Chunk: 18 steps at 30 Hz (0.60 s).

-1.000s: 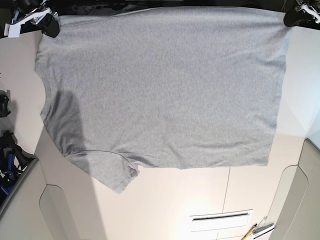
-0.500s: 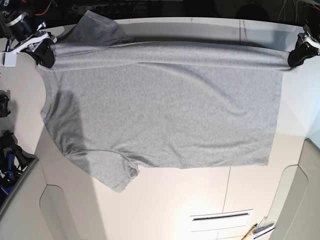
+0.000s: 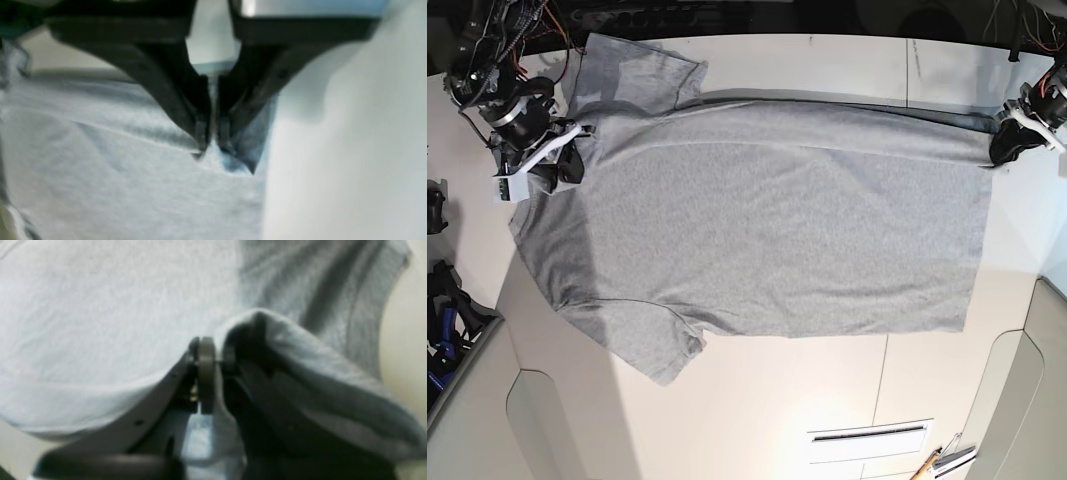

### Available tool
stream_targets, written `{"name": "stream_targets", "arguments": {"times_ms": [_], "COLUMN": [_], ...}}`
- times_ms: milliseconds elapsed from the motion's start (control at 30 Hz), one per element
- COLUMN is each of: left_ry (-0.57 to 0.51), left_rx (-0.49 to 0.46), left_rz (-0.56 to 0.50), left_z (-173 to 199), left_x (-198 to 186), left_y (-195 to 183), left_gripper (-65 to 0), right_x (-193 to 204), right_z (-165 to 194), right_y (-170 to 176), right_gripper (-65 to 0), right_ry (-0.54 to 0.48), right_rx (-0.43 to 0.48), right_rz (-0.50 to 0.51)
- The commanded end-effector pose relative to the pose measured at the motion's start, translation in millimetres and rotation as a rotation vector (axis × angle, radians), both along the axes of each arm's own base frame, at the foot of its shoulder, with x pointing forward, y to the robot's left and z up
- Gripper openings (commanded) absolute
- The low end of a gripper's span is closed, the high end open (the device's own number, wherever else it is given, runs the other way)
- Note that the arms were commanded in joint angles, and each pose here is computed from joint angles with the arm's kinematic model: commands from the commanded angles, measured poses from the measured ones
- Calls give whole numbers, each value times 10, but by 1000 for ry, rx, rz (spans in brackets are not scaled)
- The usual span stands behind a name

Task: Fold the T-shirt properly
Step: 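Lift the shoulder corners and drag the shirt toward the robot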

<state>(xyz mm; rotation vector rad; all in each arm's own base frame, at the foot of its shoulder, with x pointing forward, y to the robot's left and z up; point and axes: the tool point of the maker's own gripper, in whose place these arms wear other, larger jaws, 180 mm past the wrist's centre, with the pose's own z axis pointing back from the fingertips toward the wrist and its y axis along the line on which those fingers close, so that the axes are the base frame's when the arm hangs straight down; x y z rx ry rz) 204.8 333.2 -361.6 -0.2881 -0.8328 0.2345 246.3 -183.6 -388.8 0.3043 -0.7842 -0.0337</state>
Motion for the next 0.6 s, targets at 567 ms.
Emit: {"name": "stream_targets", "arguments": {"times_ms": [567], "left_ry": [-138], "left_rx": [38], "left_rz": [44], "left_z": [300], "left_x": [286], "left_y": [143], "left_gripper": [-650], "right_x": [388], "right_z": [53], "right_y": [-76], "right_gripper": [-650], "right_ry": [-89], "right_rx": [39], "right_rz": [-46]}}
